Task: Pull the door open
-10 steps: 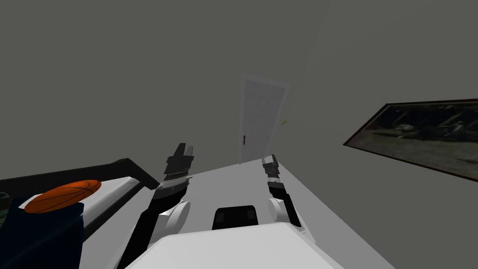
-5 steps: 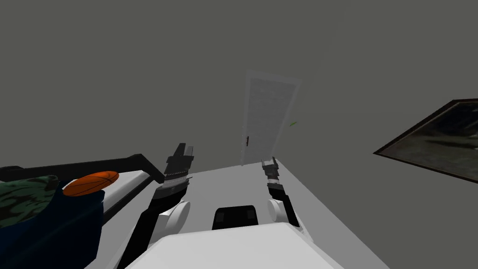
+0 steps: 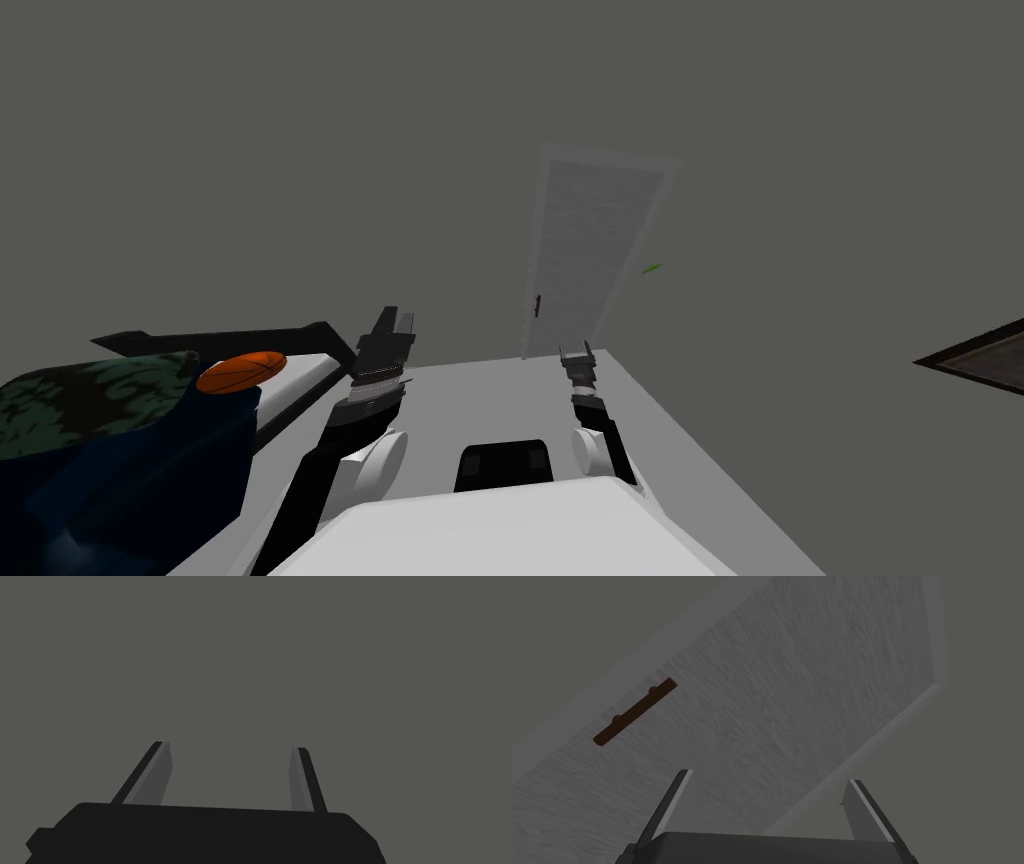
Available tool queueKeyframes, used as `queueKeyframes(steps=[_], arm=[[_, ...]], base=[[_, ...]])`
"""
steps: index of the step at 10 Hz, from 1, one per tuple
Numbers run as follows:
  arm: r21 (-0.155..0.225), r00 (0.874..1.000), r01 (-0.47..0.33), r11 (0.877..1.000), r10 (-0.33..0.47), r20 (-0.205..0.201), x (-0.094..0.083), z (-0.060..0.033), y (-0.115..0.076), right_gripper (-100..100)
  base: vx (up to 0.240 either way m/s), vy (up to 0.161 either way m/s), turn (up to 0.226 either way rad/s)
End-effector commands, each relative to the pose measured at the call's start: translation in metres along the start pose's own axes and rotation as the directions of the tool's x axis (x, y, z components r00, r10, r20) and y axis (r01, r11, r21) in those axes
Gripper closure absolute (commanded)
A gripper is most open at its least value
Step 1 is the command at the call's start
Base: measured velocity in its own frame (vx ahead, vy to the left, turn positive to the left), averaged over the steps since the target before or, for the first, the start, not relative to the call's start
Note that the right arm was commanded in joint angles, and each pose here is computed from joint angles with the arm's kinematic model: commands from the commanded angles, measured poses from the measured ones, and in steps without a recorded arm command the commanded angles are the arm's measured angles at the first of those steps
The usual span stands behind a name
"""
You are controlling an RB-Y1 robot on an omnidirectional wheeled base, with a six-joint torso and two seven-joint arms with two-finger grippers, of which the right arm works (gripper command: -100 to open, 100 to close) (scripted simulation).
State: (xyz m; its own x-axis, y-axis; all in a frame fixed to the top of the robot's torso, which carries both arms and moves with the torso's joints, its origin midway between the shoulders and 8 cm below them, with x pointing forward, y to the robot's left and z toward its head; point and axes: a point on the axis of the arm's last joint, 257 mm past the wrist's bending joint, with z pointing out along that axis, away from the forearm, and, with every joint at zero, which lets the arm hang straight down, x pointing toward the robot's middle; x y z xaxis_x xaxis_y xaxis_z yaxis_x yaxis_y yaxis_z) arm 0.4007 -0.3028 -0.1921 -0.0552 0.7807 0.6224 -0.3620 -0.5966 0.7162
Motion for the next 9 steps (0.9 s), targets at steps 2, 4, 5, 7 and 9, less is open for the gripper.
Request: queueKeyframes(steps=[2,4,5,7,9], arm=[[0.004,0.997,-0.072,0.997,0.072,0.028,-0.015,-0.0047,-0.007,-100],[0.004,0.991,-0.124,0.992,0.124,0.051,-0.027,-0.0083,-0.012,-100],[0.003,0.987,-0.15,0.989,0.15,0.063,-0.033,-0.0103,-0.015,-100],[-0.001,0.976,-0.2,0.98,0.2,0.087,-0.044,-0.0144,-0.021,-100],[-0.008,0.962,-0.249,0.968,0.248,0.11,-0.056,-0.0188,-0.026,-100]], base=[[0.083,-0.06,0.167],[0.092,-0.045,0.18],[0.081,-0.068,0.146],[0.079,-0.067,0.181],[0.069,-0.057,0.147]])
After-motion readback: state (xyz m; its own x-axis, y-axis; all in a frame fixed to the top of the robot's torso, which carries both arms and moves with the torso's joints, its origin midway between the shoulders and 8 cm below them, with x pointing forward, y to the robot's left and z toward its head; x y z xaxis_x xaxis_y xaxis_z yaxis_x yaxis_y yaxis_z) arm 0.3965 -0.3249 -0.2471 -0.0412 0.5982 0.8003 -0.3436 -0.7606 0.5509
